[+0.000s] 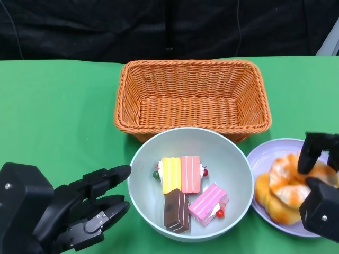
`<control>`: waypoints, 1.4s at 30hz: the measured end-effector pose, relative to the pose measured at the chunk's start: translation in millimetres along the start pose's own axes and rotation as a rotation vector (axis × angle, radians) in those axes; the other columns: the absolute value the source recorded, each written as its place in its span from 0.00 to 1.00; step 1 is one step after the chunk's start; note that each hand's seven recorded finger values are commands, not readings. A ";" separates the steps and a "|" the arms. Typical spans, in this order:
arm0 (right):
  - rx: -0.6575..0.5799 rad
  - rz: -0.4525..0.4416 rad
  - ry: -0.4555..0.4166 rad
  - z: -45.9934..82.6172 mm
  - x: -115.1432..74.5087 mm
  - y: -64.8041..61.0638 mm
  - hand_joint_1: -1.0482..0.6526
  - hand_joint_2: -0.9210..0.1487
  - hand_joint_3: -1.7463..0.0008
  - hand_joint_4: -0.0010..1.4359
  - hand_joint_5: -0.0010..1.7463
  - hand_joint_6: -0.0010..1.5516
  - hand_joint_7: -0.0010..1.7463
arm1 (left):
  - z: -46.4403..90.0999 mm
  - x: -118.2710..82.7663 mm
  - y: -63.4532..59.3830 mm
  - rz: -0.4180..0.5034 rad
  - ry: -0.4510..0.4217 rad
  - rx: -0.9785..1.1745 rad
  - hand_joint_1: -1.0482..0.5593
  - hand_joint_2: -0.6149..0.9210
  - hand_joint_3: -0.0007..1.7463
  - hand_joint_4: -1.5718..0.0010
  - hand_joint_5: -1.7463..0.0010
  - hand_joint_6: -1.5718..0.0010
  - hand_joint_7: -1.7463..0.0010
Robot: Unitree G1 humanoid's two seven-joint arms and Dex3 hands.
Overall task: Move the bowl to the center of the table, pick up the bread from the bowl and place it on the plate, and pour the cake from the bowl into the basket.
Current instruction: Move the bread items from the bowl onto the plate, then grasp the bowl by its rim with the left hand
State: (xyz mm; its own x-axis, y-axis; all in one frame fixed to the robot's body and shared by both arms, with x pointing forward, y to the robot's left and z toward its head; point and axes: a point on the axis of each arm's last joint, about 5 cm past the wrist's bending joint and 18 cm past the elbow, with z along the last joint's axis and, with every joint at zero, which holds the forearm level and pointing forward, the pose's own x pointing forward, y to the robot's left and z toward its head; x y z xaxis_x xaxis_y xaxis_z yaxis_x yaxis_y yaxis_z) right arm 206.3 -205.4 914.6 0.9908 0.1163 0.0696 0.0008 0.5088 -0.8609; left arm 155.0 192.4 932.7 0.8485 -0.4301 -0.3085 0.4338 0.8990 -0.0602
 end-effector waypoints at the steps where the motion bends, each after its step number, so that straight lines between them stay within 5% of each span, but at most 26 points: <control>1: 0.001 0.018 0.009 -0.4 0.4 0.6 0.57 0.33 0.65 0.53 0.61 0.55 0.11 | 0.1 -0.1 0.2 0.001 0.000 0.000 0.34 1.00 0.21 1.00 0.69 0.83 1.00; 2: 0.006 0.036 0.017 -0.7 0.7 0.9 0.55 0.25 0.75 0.51 0.55 0.53 0.05 | 0.1 -0.2 0.3 0.002 0.000 -0.001 0.34 1.00 0.21 1.00 0.69 0.83 1.00; 5: 0.013 0.062 0.030 -1.0 1.3 0.8 0.55 0.20 0.82 0.50 0.52 0.52 0.02 | 0.1 -0.3 0.4 0.000 -0.001 -0.005 0.34 1.00 0.21 1.00 0.69 0.83 1.00; 8: -0.024 0.105 0.044 -1.3 1.7 -0.3 0.35 0.06 0.92 0.11 0.35 0.21 0.01 | 0.1 -0.3 0.4 -0.001 -0.002 -0.007 0.34 1.00 0.21 1.00 0.69 0.83 1.00; 10: -0.094 0.157 0.064 -2.8 1.2 -1.3 0.27 0.01 0.94 0.02 0.28 0.12 0.00 | 0.1 -0.3 0.4 -0.001 -0.001 -0.007 0.34 1.00 0.22 1.00 0.69 0.83 1.00; 24: -0.338 0.082 0.050 16.2 -5.6 -6.4 0.22 0.00 0.90 0.00 0.30 0.11 0.01 | 1.6 -1.3 2.2 0.027 -0.006 0.052 0.34 1.00 0.21 1.00 0.65 0.81 0.99; 33: -0.248 -0.024 0.004 31.6 -22.6 -15.3 0.24 0.00 0.85 0.00 0.35 0.11 0.01 | 10.6 -12.4 3.7 0.139 -0.162 0.492 0.27 1.00 0.23 1.00 0.66 0.82 1.00; 42: -0.179 -0.048 -0.005 35.1 -29.5 -19.2 0.25 0.00 0.86 0.00 0.37 0.11 0.01 | 10.3 -15.0 4.2 0.140 -0.247 0.608 0.27 1.00 0.23 1.00 0.67 0.82 1.00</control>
State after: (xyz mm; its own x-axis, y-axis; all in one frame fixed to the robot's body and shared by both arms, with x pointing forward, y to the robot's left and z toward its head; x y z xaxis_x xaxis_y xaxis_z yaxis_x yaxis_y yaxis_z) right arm 172.3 -188.7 946.7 0.9883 0.0998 0.1152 0.0730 0.3536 -0.9325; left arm 147.3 201.8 946.8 0.9222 -0.3841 -0.0440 0.3470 0.7722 0.5323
